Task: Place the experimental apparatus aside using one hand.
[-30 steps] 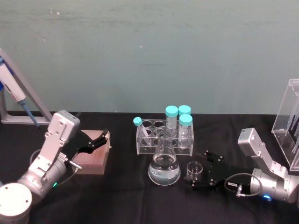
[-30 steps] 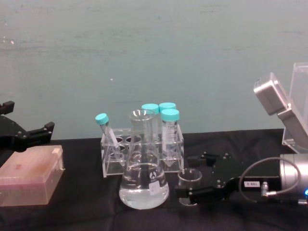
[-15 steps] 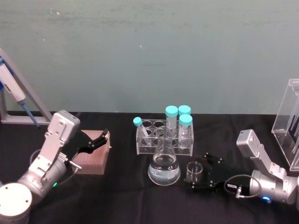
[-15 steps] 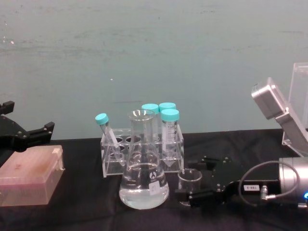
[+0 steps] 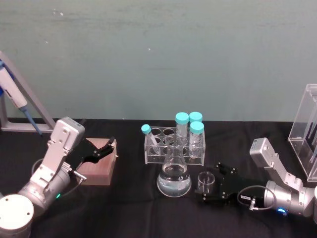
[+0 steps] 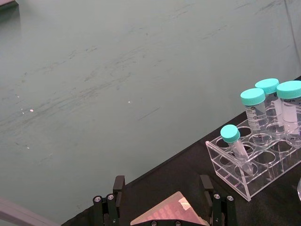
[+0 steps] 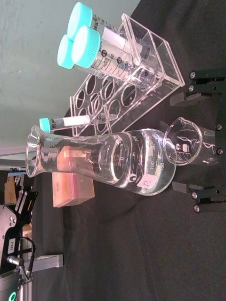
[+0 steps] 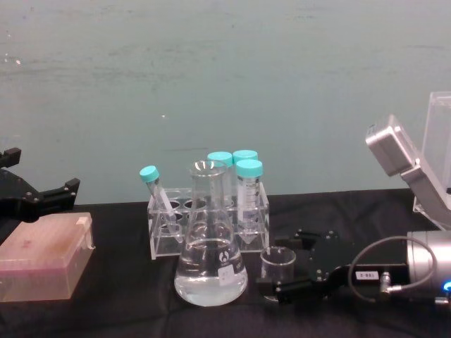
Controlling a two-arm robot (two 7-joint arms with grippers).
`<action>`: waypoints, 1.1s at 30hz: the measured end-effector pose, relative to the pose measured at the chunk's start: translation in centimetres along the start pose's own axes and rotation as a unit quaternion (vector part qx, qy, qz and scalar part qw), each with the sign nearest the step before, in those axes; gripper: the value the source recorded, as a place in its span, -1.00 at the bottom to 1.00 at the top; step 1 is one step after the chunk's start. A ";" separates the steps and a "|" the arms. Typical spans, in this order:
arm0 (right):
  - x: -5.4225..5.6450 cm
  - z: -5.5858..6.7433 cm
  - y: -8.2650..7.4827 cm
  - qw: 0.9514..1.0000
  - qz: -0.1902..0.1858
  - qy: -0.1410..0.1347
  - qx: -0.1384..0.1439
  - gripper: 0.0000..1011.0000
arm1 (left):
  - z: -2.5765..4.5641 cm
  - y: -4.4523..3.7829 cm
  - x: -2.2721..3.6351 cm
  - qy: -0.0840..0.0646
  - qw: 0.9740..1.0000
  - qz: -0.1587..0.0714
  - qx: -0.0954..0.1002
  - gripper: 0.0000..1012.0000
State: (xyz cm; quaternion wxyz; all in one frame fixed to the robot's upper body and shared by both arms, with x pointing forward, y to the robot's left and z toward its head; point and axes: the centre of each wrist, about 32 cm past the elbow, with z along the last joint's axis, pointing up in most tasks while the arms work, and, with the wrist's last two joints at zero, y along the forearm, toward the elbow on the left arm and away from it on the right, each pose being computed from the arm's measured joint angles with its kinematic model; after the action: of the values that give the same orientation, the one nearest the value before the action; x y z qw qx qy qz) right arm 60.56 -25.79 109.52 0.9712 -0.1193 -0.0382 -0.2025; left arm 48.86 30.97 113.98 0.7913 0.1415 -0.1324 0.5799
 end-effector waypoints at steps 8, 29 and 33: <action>0.1 0.1 0.1 1.000 -0.004 -0.007 -0.001 0.98 | 0.00 0.00 0.00 0.000 1.000 0.000 0.000 0.98; 0.1 0.0 0.1 1.000 -0.005 -0.006 -0.001 0.98 | 0.00 0.00 0.00 0.000 1.000 0.000 0.000 0.98; 0.1 0.0 0.1 1.000 -0.005 -0.006 -0.001 0.98 | 0.00 0.00 0.00 0.000 1.000 0.000 0.000 0.98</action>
State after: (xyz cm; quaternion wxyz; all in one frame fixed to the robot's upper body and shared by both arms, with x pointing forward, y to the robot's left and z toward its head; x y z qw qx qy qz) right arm 60.63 -25.75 109.55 0.9700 -0.1212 -0.0443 -0.2063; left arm 48.86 30.97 113.98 0.7913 0.1415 -0.1325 0.5799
